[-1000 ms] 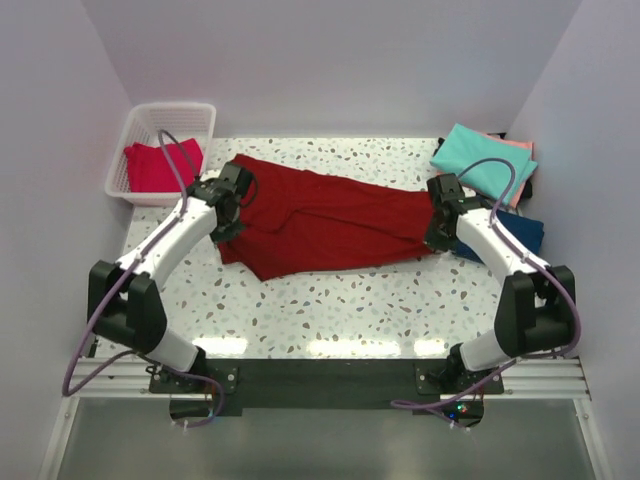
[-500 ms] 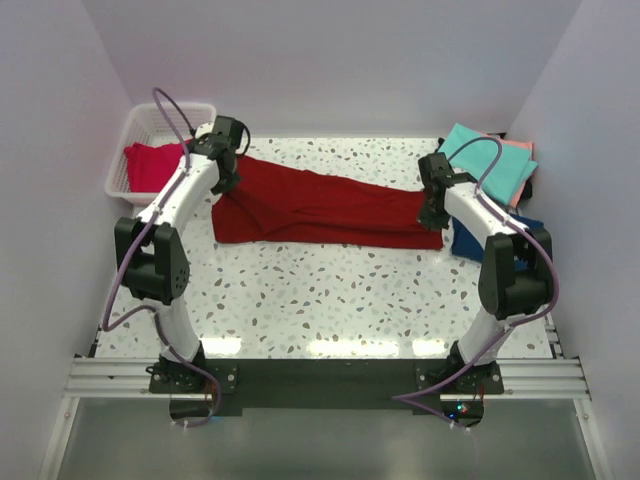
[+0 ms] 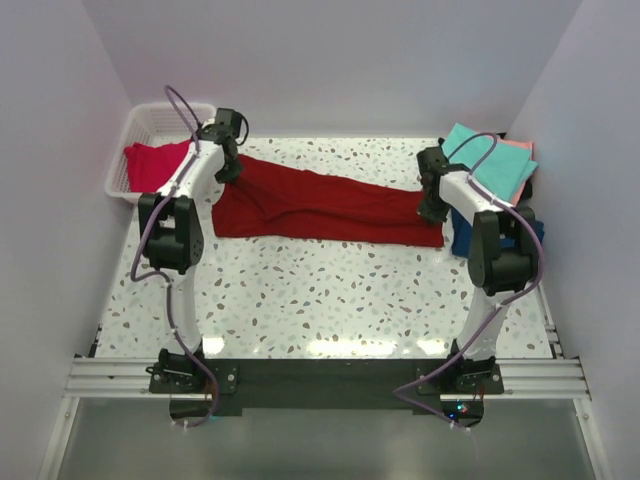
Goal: Fold and stack the t-shirts
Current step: Fold the tshirt
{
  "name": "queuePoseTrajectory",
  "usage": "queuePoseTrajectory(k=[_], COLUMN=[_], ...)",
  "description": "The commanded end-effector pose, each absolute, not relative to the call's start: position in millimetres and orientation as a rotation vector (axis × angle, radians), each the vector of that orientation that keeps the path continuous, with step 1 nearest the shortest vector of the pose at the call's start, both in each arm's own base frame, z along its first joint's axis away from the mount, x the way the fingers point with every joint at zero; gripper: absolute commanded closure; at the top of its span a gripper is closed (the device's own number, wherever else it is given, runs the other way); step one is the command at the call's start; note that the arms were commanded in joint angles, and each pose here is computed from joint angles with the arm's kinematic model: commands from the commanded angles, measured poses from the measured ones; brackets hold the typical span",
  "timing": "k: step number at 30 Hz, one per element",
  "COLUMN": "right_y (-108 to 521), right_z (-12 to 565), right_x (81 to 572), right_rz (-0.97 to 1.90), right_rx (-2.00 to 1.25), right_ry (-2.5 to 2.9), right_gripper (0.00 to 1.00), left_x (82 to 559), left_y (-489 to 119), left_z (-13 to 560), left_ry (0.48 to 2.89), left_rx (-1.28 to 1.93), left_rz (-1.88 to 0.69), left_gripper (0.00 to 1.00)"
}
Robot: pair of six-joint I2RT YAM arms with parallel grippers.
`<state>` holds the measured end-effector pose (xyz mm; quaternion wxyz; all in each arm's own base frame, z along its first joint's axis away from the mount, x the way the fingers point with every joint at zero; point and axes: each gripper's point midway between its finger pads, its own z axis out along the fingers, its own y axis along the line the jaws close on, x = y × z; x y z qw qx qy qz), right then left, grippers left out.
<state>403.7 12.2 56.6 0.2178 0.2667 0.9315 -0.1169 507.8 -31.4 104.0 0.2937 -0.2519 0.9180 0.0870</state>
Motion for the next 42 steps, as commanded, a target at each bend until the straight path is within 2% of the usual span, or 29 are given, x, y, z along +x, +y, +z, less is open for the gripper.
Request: queuePoseTrajectory(k=[1,4,6,7,9,12,18,24,27,28,30,31,32,36,42], right_y=[-2.4,-1.6,1.3,3.3,6.8,8.8,13.0,25.3,34.9,42.1,49.2,52.2,59.9,79.7,126.7], right_z=[70.6,67.7,74.4,77.8,87.5,107.6,136.3,150.0,153.1,150.9,149.1,143.5,142.8,135.3,129.1], right_x=[430.1,442.3,453.0,457.3,467.0,478.4,485.7,484.2,478.8,476.4,469.4,463.7,460.9,446.5,436.9], right_rz=[-0.352,-0.347,-0.321,-0.301,-0.253,-0.192,-0.113,-0.012,0.039,0.075,0.097,0.099,0.120,0.150,0.116], right_rx=[0.821,0.823,0.818,0.814,0.803,0.785,0.751,0.635,0.573,0.553,0.522,0.515,0.491,0.420,0.214], right_ry=[2.470,2.470,2.458,2.449,2.414,2.339,2.255,2.229,2.264,2.287,2.317,2.335,2.342,2.383,2.443], right_gripper=[1.00,1.00,0.89,0.77,0.63,0.56,0.56,0.57,0.57,0.57,0.57,0.57,0.57,0.57,0.57], left_x=[536.4,542.3,544.4,545.9,545.4,547.0,548.8,553.9,557.1,558.1,561.3,562.7,561.1,564.8,541.6], left_y=[-25.0,-28.5,-30.4,-31.3,-31.8,-33.5,-35.5,-37.2,-37.6,-37.1,-32.7,-33.2,-31.4,-34.5,-54.0], left_z=[110.7,100.8,95.5,93.7,88.3,85.0,79.4,74.7,73.6,73.6,76.3,77.7,77.9,92.9,117.6], left_ry=[2.399,2.418,2.430,2.430,2.441,2.439,2.439,2.427,2.406,2.397,2.355,2.340,2.332,2.276,2.266], left_rx=[-0.648,-0.633,-0.625,-0.618,-0.612,-0.603,-0.596,-0.595,-0.594,-0.593,-0.595,-0.586,-0.579,-0.552,-0.470], left_rz=[0.157,0.132,0.118,0.113,0.113,0.100,0.086,0.072,0.067,0.067,0.079,0.075,0.079,0.040,-0.039], left_gripper=[1.00,1.00,1.00,1.00,1.00,1.00,0.99,0.94,0.87,0.77,0.68,0.59,0.55,0.48,0.47])
